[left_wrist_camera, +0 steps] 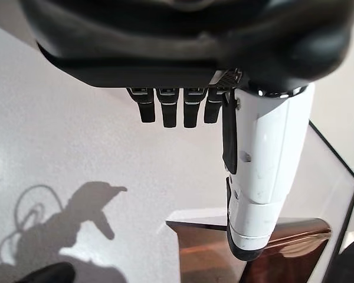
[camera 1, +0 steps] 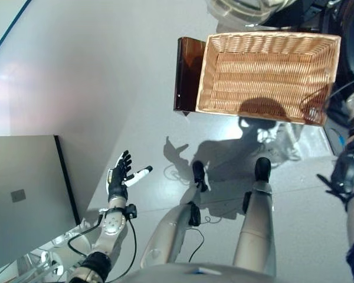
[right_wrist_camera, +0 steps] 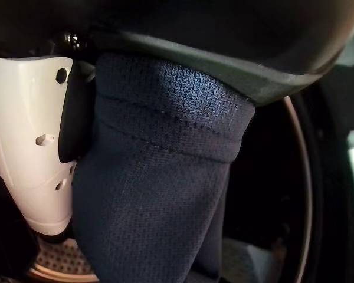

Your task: Pick up the clothes and place them into the washing machine

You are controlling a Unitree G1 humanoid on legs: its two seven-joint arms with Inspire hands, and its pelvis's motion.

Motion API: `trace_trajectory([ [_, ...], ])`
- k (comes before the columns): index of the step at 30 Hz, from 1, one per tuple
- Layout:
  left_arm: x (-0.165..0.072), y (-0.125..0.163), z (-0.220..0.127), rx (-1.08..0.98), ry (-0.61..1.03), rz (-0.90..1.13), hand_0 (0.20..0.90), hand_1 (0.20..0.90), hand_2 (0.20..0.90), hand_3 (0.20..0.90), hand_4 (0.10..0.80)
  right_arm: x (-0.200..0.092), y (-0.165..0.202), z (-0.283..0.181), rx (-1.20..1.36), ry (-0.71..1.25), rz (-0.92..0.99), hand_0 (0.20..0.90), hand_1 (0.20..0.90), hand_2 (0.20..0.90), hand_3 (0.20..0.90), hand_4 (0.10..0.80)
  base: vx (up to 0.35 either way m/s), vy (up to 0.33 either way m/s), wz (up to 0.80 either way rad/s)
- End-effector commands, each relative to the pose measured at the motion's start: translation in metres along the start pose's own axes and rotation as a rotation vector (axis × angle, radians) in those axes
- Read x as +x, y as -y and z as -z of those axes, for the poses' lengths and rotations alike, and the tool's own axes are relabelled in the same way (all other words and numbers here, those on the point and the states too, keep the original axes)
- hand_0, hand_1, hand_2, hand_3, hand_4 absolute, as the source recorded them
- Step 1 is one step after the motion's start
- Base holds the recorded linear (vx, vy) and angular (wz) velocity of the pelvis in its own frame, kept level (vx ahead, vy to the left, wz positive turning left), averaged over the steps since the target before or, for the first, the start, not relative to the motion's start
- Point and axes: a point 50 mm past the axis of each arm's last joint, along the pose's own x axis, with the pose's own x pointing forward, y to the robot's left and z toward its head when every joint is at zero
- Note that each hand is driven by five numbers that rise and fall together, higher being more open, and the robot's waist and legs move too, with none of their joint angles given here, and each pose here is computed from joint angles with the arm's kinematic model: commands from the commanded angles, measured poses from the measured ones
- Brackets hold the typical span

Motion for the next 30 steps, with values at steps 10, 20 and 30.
trace_trajectory([
  [10,-0.003,-0.024,-0.011,-0.062,0.081,-0.066,0.900,0.900,0.900,0.900,0.800,0.005,-0.043,-0.078,-0.008,0.319,-0.292,0.900,0.900,0.900,0.900,0.800,0.000,-0.009,-0.01],
  [20,-0.004,-0.025,-0.005,-0.105,0.046,-0.076,0.900,0.900,0.900,0.900,0.800,0.003,-0.032,-0.051,-0.004,0.227,-0.275,0.900,0.900,0.900,0.900,0.800,0.000,0.000,0.00],
  [30,0.004,-0.020,-0.004,-0.103,0.026,-0.052,0.900,0.900,0.900,0.900,0.800,-0.022,0.012,0.045,-0.174,-0.062,-0.238,0.900,0.900,0.900,0.900,0.800,-0.009,0.002,-0.04],
])
